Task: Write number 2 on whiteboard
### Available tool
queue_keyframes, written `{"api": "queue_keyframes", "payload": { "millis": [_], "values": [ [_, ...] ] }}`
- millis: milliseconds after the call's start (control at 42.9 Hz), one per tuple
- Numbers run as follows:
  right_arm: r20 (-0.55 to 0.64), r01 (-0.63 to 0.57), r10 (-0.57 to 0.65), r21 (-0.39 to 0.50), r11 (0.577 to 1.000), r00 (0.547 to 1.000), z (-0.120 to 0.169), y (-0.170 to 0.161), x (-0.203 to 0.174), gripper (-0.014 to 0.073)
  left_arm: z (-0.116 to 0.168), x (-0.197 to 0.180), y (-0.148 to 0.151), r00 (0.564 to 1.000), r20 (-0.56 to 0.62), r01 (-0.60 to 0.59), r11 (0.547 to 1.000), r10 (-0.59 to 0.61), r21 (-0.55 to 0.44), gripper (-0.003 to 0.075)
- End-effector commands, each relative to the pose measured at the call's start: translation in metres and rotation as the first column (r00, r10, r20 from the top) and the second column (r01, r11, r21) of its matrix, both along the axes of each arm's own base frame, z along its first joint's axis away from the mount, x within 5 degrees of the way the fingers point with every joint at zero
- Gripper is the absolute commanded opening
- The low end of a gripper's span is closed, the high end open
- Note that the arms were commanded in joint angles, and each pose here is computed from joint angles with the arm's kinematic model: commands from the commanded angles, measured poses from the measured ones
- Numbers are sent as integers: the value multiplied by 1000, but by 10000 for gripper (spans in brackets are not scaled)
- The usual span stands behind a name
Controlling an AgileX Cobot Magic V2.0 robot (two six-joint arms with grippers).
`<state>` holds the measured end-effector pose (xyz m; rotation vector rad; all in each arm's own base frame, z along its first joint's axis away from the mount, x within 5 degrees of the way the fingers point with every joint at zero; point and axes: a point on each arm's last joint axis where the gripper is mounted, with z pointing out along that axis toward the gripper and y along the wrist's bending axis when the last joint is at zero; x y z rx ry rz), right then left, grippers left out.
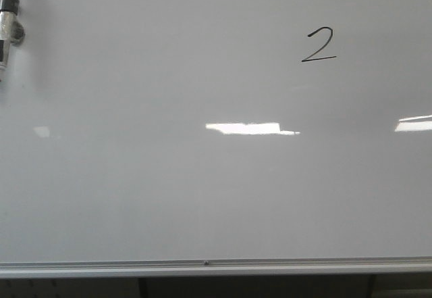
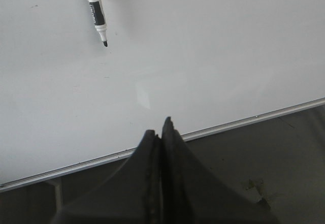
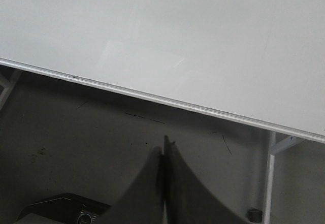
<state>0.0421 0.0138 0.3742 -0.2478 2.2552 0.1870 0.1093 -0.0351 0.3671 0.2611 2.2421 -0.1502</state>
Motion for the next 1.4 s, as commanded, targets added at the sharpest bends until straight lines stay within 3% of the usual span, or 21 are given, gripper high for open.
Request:
{"api": "queue_keyframes", "payload": {
  "millis": [0,466,606,722,839,1048,1375],
  "values": [
    [67,14,-14,3,1000,998,10,-1,3,-69,14,1,-2,997,81,15,999,-12,-33,-20],
    [67,14,-14,3,1000,998,10,-1,3,-69,14,-2,2,995,97,-1,1000,4,-31,-20],
    [68,14,-14,3,1000,998,10,-1,3,-69,12,-12,9,987,154,-30,993,47,-110,-20],
    [68,14,-14,3,1000,998,10,-1,3,-69,3,-21,14,944,329,8,999,9,-51,-20],
    [68,14,-14,3,1000,998,10,-1,3,-69,-11,-30,22,891,446,-59,996,85,-71,-20],
    [68,14,-14,3,1000,998,10,-1,3,-69,-58,-42,33,798,568,-175,979,201,-100,-20],
    [68,14,-14,3,1000,998,10,-1,3,-69,-126,-53,36,691,682,-207,969,240,-131,-20]
  ]
}}
